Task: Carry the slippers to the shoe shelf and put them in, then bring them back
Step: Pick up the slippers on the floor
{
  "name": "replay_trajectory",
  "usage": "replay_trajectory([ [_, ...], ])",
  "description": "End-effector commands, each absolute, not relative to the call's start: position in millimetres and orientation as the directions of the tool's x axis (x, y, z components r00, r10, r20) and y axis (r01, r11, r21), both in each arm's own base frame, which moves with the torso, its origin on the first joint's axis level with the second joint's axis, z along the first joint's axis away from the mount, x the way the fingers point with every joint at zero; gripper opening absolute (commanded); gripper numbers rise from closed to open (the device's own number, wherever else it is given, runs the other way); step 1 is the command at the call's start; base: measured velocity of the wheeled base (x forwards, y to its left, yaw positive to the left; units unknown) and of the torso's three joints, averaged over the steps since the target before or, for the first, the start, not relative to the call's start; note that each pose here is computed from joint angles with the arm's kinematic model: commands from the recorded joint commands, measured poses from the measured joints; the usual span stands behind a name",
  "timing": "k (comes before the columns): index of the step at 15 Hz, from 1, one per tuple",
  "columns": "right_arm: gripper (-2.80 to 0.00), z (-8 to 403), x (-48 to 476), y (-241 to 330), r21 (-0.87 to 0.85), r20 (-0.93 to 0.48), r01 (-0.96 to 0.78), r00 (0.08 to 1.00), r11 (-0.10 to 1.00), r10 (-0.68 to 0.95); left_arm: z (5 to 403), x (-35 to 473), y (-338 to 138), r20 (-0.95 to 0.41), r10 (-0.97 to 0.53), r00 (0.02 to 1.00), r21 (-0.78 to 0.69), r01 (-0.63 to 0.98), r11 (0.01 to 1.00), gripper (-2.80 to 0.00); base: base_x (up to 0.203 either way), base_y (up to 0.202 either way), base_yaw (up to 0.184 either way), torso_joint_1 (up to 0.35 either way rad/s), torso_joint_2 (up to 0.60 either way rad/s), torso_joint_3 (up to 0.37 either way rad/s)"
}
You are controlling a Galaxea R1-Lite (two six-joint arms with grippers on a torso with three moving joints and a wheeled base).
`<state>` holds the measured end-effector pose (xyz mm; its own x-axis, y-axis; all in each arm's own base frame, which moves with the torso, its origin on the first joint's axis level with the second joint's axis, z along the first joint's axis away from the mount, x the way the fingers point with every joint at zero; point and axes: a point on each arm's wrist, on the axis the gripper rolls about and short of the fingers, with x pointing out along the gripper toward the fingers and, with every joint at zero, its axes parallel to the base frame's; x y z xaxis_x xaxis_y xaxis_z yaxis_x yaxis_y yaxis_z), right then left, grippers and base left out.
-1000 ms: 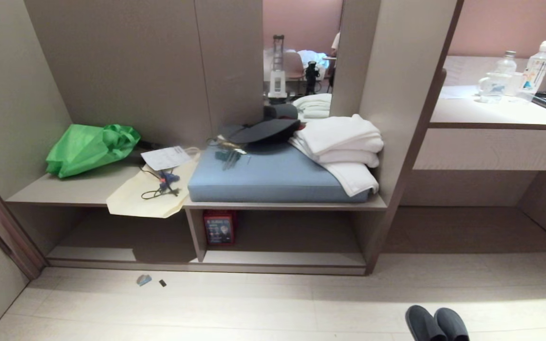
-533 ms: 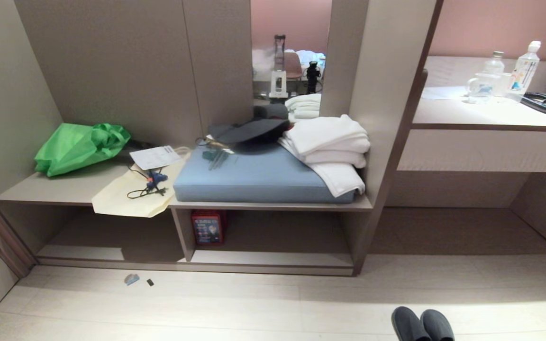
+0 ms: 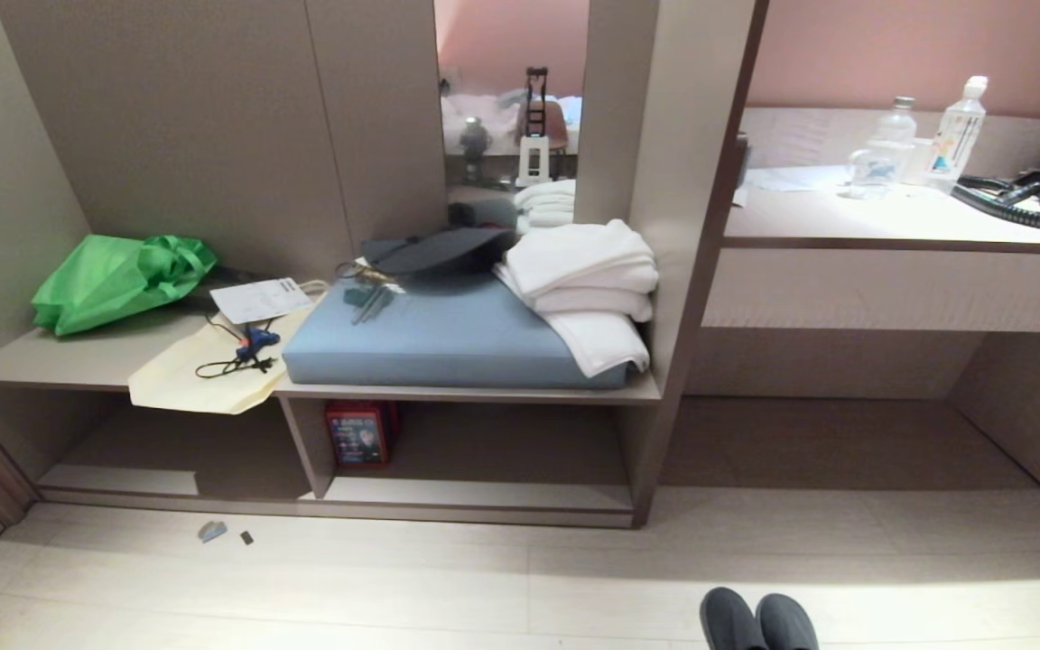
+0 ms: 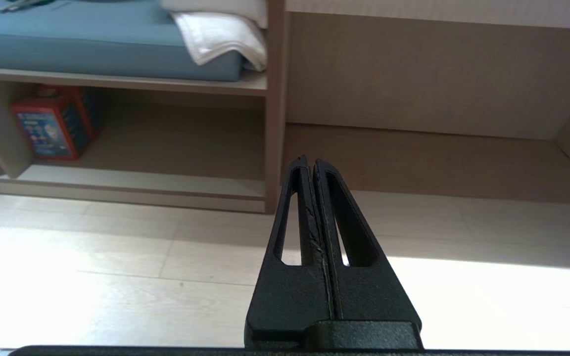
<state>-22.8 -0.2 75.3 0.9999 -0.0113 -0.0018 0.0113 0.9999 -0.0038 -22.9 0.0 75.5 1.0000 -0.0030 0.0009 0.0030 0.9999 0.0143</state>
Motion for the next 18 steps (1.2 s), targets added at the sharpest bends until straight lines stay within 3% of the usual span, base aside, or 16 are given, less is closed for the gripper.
replay_trajectory([
  [1,-2.80,75.3,-22.8,-0.2,-0.005,-0.002,0.011,1.000,1.000,-0.011,75.5,-22.8,0.0,0.000,-0.003,1.000,0.015,0.003,1.000,-2.80,0.000,-0.192,0.004,0.002,0.00,0.001],
  [6,-2.80,75.3,-22.9,-0.2,-0.003,0.000,0.012,1.000,1.000,-0.012,75.5,-22.8,0.0,0.000,-0.003,1.000,0.003,0.003,1.000,-2.80,0.000,-0.143,0.002,0.002,0.00,0.002],
  [18,-2.80,75.3,-22.9,-0.2,-0.017,0.000,0.011,1.000,1.000,-0.011,75.5,-22.8,0.0,0.000,-0.003,1.000,0.003,0.003,1.000,-2.80,0.000,0.000,0.000,0.000,0.00,0.000],
])
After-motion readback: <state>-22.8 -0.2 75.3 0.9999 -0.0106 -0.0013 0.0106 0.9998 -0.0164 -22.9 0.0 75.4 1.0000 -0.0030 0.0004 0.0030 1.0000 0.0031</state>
